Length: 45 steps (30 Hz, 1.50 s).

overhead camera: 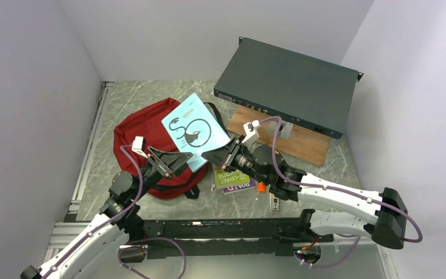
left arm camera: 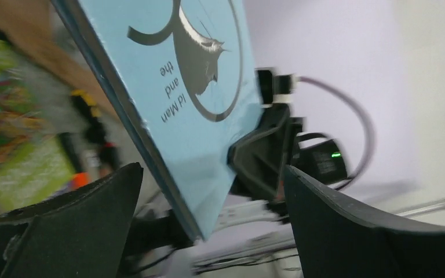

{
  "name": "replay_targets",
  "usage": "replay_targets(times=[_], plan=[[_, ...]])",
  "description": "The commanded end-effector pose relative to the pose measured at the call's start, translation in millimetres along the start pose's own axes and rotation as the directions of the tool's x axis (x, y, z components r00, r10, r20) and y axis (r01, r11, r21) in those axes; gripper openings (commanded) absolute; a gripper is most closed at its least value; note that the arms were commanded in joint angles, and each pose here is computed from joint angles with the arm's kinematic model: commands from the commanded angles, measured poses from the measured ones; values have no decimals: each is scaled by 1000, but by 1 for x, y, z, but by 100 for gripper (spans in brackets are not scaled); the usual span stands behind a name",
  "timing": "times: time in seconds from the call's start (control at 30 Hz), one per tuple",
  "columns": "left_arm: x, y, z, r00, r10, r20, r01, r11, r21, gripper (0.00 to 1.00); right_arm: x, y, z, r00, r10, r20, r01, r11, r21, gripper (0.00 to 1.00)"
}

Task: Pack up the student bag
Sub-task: Pick up the book from the center of the board, then place the book in the student bag.

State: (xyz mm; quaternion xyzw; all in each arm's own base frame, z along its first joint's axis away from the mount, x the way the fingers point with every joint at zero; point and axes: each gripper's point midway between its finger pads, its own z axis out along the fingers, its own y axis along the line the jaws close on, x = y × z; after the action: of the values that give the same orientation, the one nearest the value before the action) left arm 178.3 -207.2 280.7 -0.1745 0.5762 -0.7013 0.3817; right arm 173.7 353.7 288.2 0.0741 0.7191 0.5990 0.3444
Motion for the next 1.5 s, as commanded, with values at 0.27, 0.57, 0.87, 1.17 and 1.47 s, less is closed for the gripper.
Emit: replay_targets(times=[0.27, 0.57, 0.87, 1.17, 1.47], plan=[[-3, 78, -88, 792, 233, -564, -598, 480, -642, 100, -42, -17, -59, 899, -437, 25, 426, 887, 175, 0], [-16, 104, -25, 756, 264, -599, -647, 442, -621, 81, -29, -39, -91, 887, -457, -69, 461, 867, 190, 0], [-19, 138, 27, 772, 278, -571, -628, 468, -621, 72, -17, -54, -113, 900, -423, -108, 436, 881, 184, 0], [-29, 167, 39, 739, 280, -612, -671, 383, -635, 54, -6, -70, -122, 908, -394, -143, 417, 887, 197, 0], [-36, 183, 35, 738, 265, -621, -674, 333, -659, 43, 0, -72, -124, 911, -377, -168, 405, 894, 192, 0]])
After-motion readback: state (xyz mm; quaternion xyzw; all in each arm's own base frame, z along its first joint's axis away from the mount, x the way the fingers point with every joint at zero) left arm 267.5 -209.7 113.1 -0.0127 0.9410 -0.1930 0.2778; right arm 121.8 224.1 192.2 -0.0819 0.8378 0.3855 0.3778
